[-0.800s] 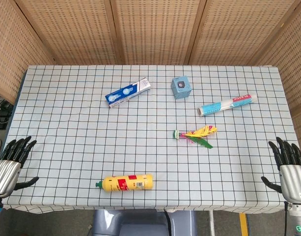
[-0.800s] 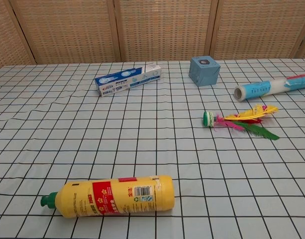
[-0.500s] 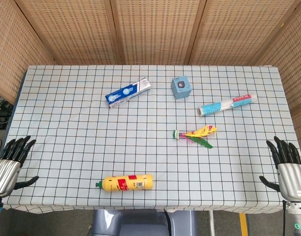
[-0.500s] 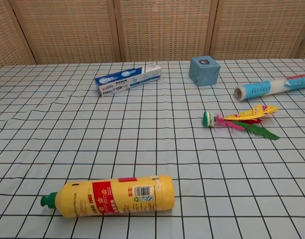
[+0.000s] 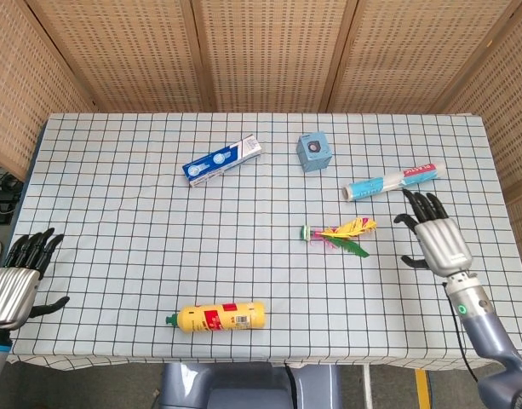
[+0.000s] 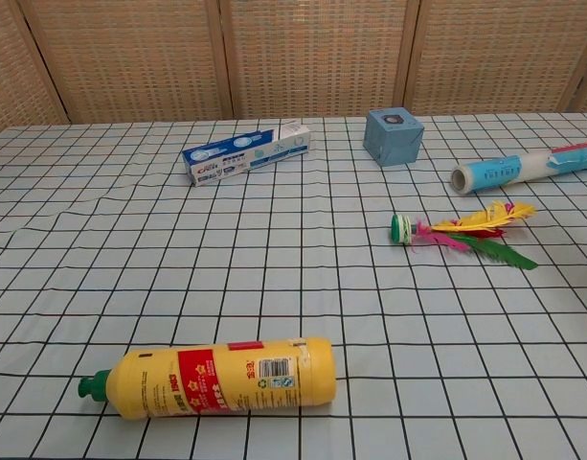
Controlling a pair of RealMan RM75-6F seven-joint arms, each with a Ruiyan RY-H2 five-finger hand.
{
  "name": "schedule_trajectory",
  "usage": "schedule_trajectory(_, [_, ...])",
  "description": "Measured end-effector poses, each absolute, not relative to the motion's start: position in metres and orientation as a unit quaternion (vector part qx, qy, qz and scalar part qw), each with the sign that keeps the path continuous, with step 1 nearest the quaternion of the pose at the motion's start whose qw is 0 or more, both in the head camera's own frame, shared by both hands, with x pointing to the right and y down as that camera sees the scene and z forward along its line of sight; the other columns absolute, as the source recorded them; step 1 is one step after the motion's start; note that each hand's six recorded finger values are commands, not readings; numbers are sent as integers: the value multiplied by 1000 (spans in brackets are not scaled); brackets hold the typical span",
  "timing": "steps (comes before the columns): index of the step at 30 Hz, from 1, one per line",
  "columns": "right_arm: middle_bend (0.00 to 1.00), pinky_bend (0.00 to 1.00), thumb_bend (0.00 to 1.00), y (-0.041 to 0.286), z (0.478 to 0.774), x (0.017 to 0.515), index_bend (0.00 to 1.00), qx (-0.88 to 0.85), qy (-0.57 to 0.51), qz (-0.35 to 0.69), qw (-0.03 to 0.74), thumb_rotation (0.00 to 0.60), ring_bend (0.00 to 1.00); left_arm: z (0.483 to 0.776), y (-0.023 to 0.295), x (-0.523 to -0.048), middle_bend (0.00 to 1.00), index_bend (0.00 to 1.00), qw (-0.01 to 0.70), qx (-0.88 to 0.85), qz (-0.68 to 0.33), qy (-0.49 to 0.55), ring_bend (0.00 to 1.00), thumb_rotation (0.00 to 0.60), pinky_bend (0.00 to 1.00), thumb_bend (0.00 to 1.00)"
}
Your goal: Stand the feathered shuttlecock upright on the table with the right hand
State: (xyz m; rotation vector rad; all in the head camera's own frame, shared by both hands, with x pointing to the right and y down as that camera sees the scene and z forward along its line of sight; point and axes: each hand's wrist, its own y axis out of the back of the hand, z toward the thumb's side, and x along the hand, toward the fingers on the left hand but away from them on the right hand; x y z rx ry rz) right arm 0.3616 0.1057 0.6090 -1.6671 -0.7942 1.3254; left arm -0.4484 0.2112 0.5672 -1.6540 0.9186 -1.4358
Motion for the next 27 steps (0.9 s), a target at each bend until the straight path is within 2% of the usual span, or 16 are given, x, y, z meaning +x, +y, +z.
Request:
schedule_trajectory(4, [0,0,323,89,640,355,442,-665,-294,539,425,600,0,571,208,-451,0,0,370,-642,-567,361,0,600,0,0])
schedule_trajectory(15, [0,0,354,75,714,339,466,-658,-240,565,438,600,0,582,204,-453,0,0,360,-636,-584,354,0,600,0,0])
schedule_trajectory(21, [0,0,368,79,733,321,471,-669,-219,555,443,600,0,587,204,-452,0,0,359,-634,-589,349,0,600,0,0])
schedule_trajectory(27, [0,0,379,78,737,315,485,-657,-200,548,477,600,0,589,204,-451,0,0,358,-633,-592,346,0,600,0,0])
